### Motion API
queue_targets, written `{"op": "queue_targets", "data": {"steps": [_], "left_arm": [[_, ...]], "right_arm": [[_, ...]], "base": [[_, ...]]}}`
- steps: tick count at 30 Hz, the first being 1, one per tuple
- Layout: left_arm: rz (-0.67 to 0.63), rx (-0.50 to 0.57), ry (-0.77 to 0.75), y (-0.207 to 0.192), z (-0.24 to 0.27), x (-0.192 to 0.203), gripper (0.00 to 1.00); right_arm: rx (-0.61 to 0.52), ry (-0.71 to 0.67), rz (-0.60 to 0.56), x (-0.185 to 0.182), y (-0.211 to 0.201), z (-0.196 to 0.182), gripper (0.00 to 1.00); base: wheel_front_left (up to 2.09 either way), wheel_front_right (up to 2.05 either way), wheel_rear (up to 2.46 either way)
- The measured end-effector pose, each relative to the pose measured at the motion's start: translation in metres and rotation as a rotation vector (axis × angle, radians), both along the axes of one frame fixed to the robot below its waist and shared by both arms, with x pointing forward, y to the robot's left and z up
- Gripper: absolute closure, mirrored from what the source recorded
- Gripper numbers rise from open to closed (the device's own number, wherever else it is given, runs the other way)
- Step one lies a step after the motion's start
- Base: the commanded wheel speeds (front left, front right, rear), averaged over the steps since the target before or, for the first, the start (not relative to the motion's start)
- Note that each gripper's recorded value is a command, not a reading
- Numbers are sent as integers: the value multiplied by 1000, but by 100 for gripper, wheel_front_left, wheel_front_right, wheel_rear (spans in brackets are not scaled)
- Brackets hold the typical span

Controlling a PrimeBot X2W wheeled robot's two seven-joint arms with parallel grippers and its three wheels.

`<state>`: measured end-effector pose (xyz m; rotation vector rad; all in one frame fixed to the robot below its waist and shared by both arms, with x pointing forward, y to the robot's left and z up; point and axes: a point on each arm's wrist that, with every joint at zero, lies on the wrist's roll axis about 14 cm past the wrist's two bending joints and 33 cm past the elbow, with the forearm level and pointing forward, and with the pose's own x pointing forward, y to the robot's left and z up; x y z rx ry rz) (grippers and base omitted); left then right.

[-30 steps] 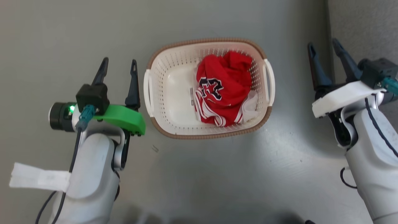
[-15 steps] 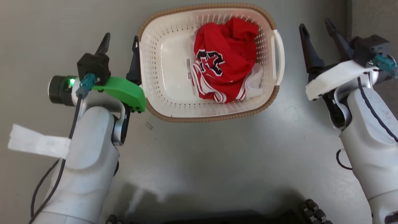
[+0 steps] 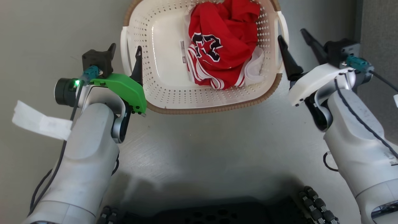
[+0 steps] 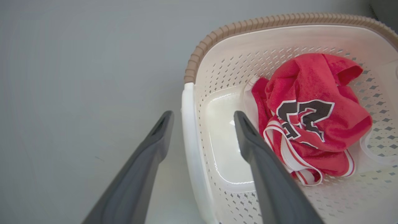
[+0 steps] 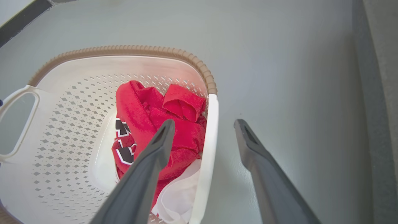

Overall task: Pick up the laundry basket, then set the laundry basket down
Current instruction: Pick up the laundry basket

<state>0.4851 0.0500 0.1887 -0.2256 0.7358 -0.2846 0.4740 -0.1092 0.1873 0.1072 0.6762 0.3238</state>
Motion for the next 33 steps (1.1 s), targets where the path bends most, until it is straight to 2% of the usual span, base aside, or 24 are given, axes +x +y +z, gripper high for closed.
{"op": "queue_targets", "data": {"steps": [11, 23, 24, 25, 26, 27, 33], "left_arm": [[-23, -4, 118, -7, -35, -5, 0], [-29, -10, 182, -11, -61, 1, 0], [-29, -8, 189, -10, -63, 0, 0], [-30, -4, 198, -9, -65, -3, 1], [-30, -2, 206, -9, -67, -4, 69], [-30, 0, 210, -8, -68, -5, 100], [-26, -12, 208, -14, -68, 1, 100]], "right_arm": [[-28, 113, 18, -21, -1, -35, 0], [-8, 121, 37, -5, 11, -51, 0], [-7, 126, 32, -5, 11, -52, 6], [-6, 132, 26, -6, 10, -54, 69], [-6, 140, 22, -8, 9, -55, 100], [-8, 146, 21, -9, 8, -56, 100], [-1, 151, 17, -5, 11, -58, 100]], "base": [[0, 0, 0], [0, 0, 0], [0, 0, 0], [0, 0, 0], [0, 0, 0], [0, 0, 0], [0, 0, 0]]}}
